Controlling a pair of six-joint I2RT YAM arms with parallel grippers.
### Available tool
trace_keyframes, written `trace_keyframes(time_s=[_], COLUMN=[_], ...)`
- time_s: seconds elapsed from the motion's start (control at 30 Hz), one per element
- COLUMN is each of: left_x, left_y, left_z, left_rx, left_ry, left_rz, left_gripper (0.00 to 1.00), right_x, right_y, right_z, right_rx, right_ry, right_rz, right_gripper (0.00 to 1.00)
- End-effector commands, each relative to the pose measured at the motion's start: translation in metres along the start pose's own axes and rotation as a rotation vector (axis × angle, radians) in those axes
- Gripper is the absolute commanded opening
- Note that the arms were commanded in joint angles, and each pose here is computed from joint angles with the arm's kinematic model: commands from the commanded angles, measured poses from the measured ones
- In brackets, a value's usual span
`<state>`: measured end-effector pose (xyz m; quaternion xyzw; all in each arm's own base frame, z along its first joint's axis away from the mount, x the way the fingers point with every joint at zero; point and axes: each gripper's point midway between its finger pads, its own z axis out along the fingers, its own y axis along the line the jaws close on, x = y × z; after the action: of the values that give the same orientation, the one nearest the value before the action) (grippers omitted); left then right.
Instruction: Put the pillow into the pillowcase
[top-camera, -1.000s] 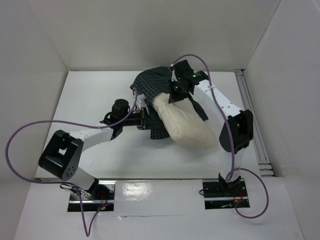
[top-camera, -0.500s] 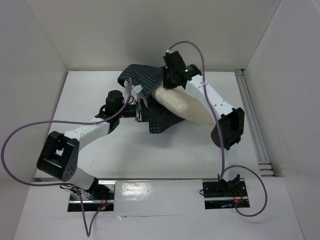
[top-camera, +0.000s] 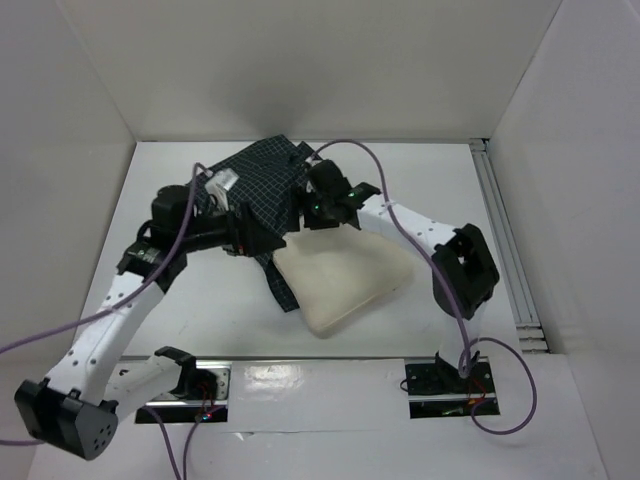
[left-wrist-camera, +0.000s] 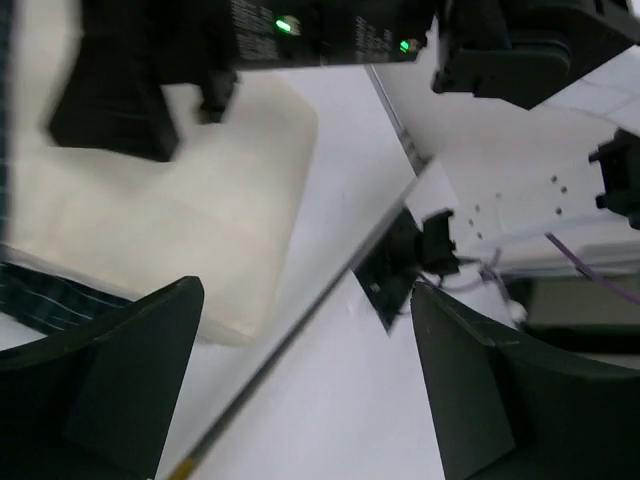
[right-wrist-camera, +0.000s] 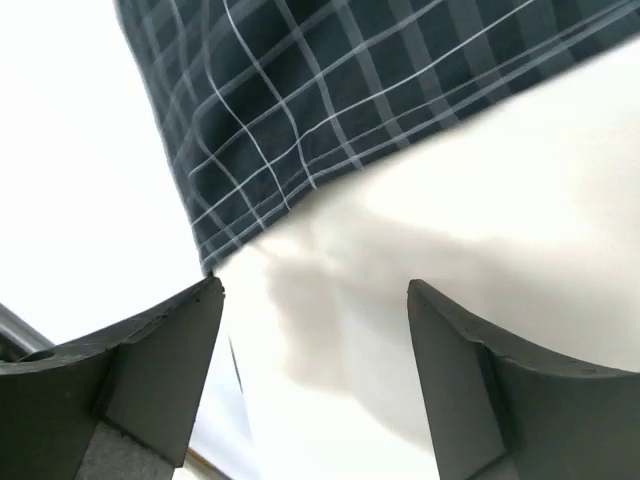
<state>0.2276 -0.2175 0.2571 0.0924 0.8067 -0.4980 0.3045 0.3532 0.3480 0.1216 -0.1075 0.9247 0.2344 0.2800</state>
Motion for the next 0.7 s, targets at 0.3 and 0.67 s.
trace_keyframes(time_s=[0.3, 0.67], left_x=[-0.033, -0.038], left_y=[0.056, 0.088], left_z=[0.009, 0.057], left_rx=[-0.346, -0.625], left_ry=[0.001, 0.133], left_rz=[-0.039, -0.013], left_gripper=[0.56, 0.65], right_x=[-0.017, 0.055], right_y=[-0.207, -0.045], right_z=[-0.112, -0.034], right_rx=[0.35, -0.078], right_ry=[-0.195, 0.072], right_rz=[0.364, 0.209], right_gripper=[0.75, 0.5])
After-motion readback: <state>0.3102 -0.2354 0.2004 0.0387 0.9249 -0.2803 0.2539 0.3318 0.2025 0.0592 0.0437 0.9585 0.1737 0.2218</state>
